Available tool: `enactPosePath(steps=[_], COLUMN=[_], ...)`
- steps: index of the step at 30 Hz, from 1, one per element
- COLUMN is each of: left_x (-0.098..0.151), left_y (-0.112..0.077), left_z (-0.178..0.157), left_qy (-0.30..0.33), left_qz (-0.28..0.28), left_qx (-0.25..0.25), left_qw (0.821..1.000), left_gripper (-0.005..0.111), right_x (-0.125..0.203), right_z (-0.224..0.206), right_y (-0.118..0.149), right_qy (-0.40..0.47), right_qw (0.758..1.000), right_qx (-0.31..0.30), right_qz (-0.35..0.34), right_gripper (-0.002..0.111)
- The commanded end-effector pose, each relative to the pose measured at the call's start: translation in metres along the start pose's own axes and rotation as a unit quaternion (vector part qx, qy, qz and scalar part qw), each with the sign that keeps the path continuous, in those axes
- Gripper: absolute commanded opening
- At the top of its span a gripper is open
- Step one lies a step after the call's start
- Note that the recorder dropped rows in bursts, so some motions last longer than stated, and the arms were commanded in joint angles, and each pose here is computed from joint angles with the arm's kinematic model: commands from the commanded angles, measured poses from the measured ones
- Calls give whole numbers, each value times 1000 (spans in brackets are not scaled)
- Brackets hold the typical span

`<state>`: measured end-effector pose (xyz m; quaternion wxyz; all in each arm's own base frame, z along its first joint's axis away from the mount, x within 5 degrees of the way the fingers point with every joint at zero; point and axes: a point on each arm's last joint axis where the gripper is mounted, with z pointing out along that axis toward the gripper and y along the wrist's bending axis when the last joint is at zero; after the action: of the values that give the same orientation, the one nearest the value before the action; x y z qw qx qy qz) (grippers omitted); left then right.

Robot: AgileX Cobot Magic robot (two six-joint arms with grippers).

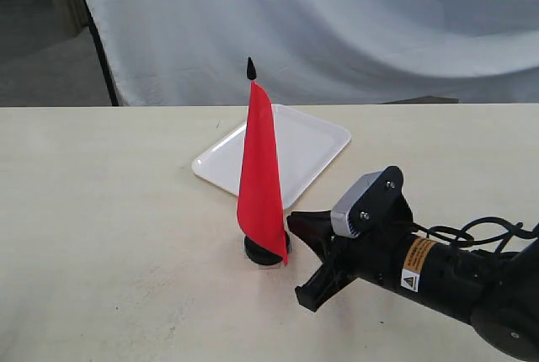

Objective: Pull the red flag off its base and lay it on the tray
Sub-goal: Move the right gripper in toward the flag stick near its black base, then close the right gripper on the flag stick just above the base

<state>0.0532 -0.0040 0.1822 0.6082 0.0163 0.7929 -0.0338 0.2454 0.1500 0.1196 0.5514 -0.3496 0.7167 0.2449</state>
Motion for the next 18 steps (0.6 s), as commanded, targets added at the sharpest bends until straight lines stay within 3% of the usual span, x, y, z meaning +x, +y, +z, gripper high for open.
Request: enactPosePath(steps=[1,4,7,9,18], left_x=[0,0,0,0,0], left_y=[0,0,0,0,0], left_z=[0,0,0,0,0], left_qy=[-2,-2,-2,-2,-2], left_qz=[0,0,0,0,0], left_qx=[2,2,2,2,2], left_qw=[1000,1000,1000,1000,1000], left_gripper=[0,0,0,0,0], right_x=[-2,-2,-2,-2,-4], right_z=[3,3,3,4,11], right_y=[0,0,0,-1,-4], right_qy=[-4,-4,-4,-6,-12], right_qw=[1000,1000,1000,1000,1000], right_qx=[3,3,3,3,2], right_qz=[-5,-5,0,0,11], right_gripper=[3,25,69,105,103])
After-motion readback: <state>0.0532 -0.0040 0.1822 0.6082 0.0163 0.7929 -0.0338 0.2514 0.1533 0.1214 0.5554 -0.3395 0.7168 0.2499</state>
